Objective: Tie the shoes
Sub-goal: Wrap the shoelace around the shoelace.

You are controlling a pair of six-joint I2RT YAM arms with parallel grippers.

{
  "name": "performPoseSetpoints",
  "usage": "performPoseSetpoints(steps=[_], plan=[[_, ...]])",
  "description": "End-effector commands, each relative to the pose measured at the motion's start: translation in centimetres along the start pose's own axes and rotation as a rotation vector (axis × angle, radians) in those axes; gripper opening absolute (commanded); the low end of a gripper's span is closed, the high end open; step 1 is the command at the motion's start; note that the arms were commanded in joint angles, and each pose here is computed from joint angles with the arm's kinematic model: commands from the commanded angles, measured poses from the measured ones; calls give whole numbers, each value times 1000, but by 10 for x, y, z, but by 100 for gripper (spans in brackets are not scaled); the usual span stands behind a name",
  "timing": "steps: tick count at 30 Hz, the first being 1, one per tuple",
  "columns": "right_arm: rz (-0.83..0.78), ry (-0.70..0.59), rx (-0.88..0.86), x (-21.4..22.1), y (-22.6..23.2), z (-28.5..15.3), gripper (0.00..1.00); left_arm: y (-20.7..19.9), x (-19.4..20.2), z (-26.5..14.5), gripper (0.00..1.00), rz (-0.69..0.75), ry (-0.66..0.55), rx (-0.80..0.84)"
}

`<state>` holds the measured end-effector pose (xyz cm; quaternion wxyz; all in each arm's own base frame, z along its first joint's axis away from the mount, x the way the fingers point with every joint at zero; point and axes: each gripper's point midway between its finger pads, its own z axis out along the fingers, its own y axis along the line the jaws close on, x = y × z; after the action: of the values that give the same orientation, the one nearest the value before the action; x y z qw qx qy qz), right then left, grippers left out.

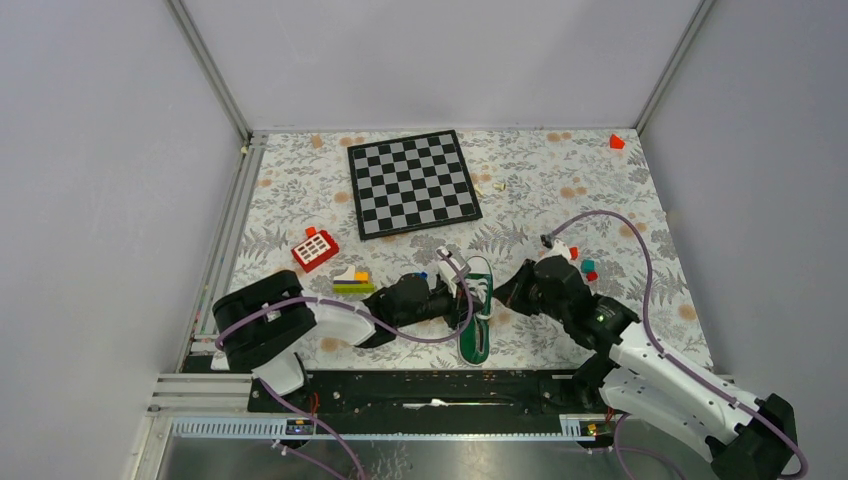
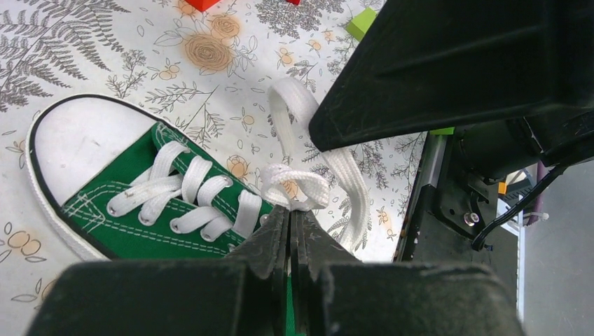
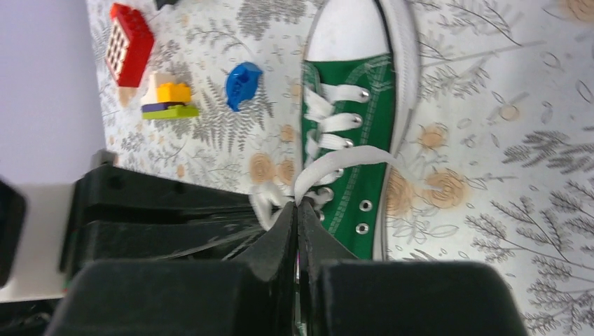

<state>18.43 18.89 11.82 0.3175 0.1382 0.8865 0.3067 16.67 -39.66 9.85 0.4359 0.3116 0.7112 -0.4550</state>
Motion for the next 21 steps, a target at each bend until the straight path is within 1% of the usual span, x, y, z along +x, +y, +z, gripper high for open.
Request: performPoseSetpoints(steps=[1, 9, 14, 21], plan=[[-131, -4, -127, -12, 40, -11, 0, -9, -10, 10, 0, 28, 7, 69], [-219, 3, -244, -16, 77, -14, 0, -5, -4, 8, 0, 44, 53, 95], [-248, 21, -276, -16, 89, -9, 0, -5, 1, 3, 0, 56, 85, 122], [-278, 48, -215, -15, 86, 11, 0, -9, 0, -1, 0, 75, 91, 153]])
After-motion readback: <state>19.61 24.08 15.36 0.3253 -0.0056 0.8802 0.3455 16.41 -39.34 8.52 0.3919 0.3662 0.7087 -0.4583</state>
